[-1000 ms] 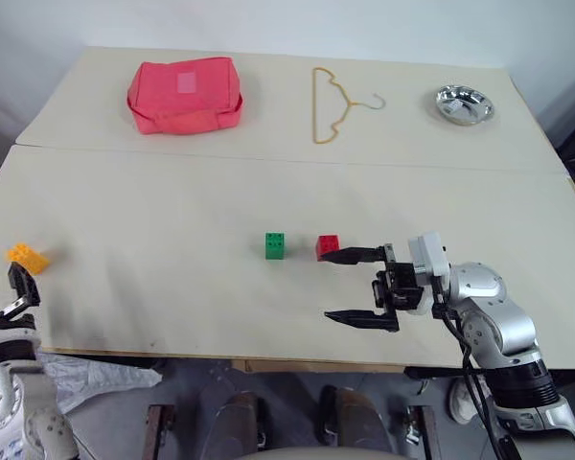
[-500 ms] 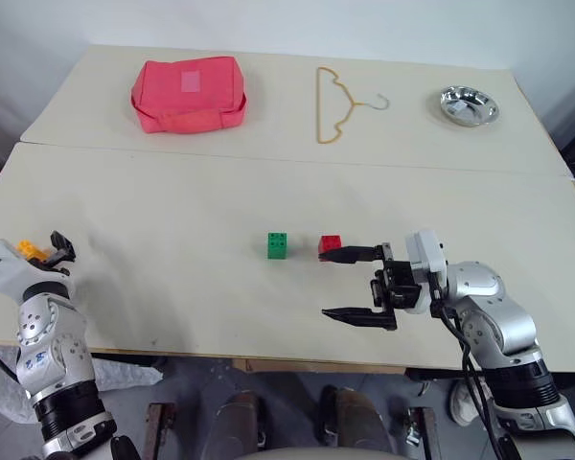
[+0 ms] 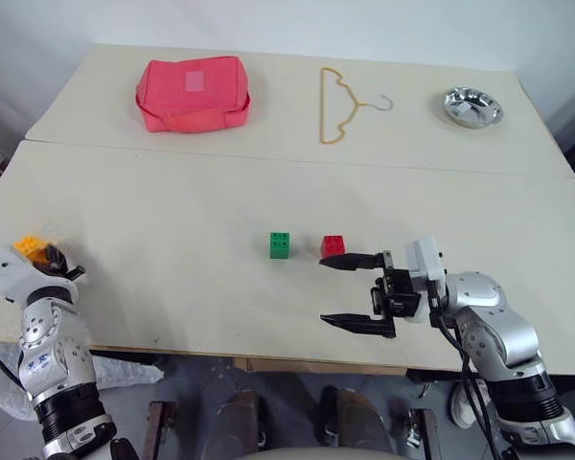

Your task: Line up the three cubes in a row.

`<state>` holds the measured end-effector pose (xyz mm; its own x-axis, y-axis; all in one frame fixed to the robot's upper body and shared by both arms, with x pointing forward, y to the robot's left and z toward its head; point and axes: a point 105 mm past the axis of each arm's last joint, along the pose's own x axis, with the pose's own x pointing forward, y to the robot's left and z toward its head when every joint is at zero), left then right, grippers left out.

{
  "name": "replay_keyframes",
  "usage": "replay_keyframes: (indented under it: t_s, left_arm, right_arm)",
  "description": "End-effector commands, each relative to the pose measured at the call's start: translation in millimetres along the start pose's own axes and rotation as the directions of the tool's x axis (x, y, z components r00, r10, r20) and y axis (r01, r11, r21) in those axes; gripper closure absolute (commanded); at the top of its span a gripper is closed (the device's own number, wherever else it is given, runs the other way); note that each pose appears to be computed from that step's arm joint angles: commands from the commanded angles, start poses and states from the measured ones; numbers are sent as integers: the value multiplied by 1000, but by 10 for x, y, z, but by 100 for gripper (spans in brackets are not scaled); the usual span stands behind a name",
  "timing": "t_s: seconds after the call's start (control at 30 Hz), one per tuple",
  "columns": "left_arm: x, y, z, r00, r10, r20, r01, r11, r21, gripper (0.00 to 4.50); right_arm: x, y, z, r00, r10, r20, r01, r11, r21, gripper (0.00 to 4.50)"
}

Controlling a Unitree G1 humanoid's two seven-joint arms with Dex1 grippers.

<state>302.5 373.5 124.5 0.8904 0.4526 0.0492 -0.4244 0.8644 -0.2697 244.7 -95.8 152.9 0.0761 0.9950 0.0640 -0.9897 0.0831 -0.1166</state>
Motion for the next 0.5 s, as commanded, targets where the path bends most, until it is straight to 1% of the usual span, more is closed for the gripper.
replay_keyframes:
  t_s: [0.03, 0.07, 0.1, 0.13, 0.17, 0.2, 0.23, 0.27, 0.33, 0.37, 0.43, 0.5]
  left_arm:
    - [-44, -390, 365, 903, -424, 72, 419, 905, 73, 303]
    - [-92, -516, 380, 828, -559, 41, 553, 826, 109, 303]
    - [-158, -636, 394, 733, -680, 9, 675, 729, 116, 303]
    - [-220, -744, 429, 627, -779, -10, 775, 623, 111, 303]
    - [-271, -821, 457, 537, -843, -25, 840, 531, 114, 303]
    - [-297, -857, 476, 482, -876, -33, 872, 476, 116, 303]
    - [-304, -891, 458, 435, -898, -65, 895, 424, 142, 303]
    - [-320, -971, 372, 349, -925, -150, 929, 320, 187, 303]
    - [-324, -1106, 178, 187, -933, -308, 971, 127, 204, 303]
    - [-322, -1196, 99, 105, -926, -362, 976, 27, 215, 303]
    - [-297, -1319, -34, 11, -897, -442, 973, -92, 212, 303]
    - [-262, -1475, -113, -46, -882, -470, 961, -167, 219, 303]
  right_arm:
    - [-111, 12, 121, 999, -35, 0, 35, 998, -56, 0]
    - [-155, 11, 116, 999, -48, -9, 48, 997, -54, 0]
    - [-209, 9, 104, 998, -64, -22, 63, 997, -52, 0]
    - [-272, 0, 92, 996, -84, -36, 82, 995, -50, 0]
    - [-322, -11, 87, 994, -102, -43, 100, 994, -48, 0]
    - [-350, -18, 86, 992, -114, -46, 111, 993, -46, 0]
    - [-374, -30, 88, 991, -125, -47, 123, 991, -43, 0]
    - [-411, -45, 88, 989, -141, -53, 138, 989, -46, 0]
    - [-474, -76, 89, 983, -176, -59, 173, 983, -54, 0]
    - [-501, -86, 89, 979, -194, -61, 191, 980, -61, 0]
    - [-529, -94, 89, 974, -219, -58, 215, 974, -68, 0]
    - [-549, -82, 82, 969, -238, -57, 234, 970, -69, 0]
